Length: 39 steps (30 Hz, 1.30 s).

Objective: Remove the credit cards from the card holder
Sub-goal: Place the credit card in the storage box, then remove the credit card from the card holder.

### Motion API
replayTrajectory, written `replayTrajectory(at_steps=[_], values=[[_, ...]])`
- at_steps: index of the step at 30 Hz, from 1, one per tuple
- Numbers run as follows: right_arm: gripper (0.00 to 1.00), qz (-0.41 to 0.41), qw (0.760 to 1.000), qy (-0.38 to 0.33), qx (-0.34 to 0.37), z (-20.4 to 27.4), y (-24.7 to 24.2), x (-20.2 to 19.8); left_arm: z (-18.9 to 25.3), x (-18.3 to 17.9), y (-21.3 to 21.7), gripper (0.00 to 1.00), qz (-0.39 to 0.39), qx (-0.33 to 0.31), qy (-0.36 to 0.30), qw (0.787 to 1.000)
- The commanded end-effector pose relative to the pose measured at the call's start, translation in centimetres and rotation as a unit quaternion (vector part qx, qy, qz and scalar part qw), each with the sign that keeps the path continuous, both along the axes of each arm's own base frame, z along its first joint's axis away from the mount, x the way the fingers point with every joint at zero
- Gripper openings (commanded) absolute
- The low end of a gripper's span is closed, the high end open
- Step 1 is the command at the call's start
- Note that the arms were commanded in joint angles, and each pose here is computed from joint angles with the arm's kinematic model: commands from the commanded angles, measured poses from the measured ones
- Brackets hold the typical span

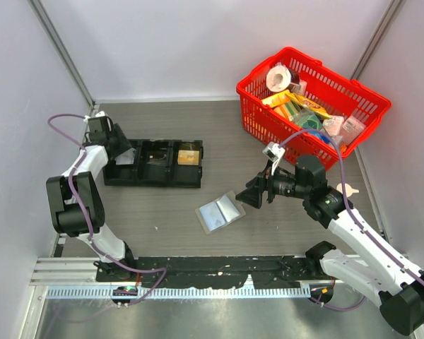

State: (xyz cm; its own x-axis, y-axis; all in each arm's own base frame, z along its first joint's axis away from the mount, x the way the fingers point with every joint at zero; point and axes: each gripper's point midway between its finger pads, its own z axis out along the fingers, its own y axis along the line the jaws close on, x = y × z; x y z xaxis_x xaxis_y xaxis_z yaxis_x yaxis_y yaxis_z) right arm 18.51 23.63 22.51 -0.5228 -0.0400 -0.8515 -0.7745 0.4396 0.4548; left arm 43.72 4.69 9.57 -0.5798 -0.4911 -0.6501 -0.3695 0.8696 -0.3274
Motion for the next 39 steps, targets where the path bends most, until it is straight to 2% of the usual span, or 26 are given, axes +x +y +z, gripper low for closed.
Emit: replayTrajectory(at_steps=[1, 6, 9, 12, 18, 23, 26, 32, 39], values=[[0.78, 0.004, 1.000, -0.019, 0.007, 0.7, 0.1, 0.0, 5.7, 0.9, 2.5, 0.52, 0.023, 0.062, -0.046, 0.997], [0.78, -0.005, 1.000, -0.013, -0.001, 0.4, 0.2, 0.6, 10.2, -0.4, 2.8, 0.73, 0.032, 0.081, -0.064, 0.994], [0.78, -0.008, 1.000, -0.008, -0.008, 0.0, 0.3, 0.8, 12.5, -1.3, 2.0, 0.77, 0.031, 0.080, -0.067, 0.994], [0.78, -0.008, 1.000, 0.000, -0.029, -0.9, 0.9, 0.8, 14.1, -2.6, -0.6, 0.78, 0.012, 0.066, -0.080, 0.995], [0.78, -0.001, 0.993, -0.019, -0.117, -4.5, 3.5, -0.1, 15.7, -6.8, -9.8, 0.78, -0.067, 0.022, -0.118, 0.991], [0.77, -0.017, 0.979, -0.023, -0.201, -8.7, 4.9, 0.3, 14.2, -11.2, -16.3, 0.78, -0.134, -0.033, -0.131, 0.982], [0.76, -0.009, 0.974, -0.034, -0.223, -10.1, 6.2, 0.0, 11.6, -14.0, -18.9, 0.78, -0.166, -0.061, -0.113, 0.978], [0.76, -0.005, 0.957, -0.047, -0.285, -13.6, 7.8, -0.2, 7.3, -17.5, -20.7, 0.78, -0.193, -0.091, -0.082, 0.974], [0.76, -0.004, 0.940, -0.054, -0.336, -16.6, 8.5, -0.6, 3.9, -19.4, -21.8, 0.78, -0.209, -0.125, -0.052, 0.968]])
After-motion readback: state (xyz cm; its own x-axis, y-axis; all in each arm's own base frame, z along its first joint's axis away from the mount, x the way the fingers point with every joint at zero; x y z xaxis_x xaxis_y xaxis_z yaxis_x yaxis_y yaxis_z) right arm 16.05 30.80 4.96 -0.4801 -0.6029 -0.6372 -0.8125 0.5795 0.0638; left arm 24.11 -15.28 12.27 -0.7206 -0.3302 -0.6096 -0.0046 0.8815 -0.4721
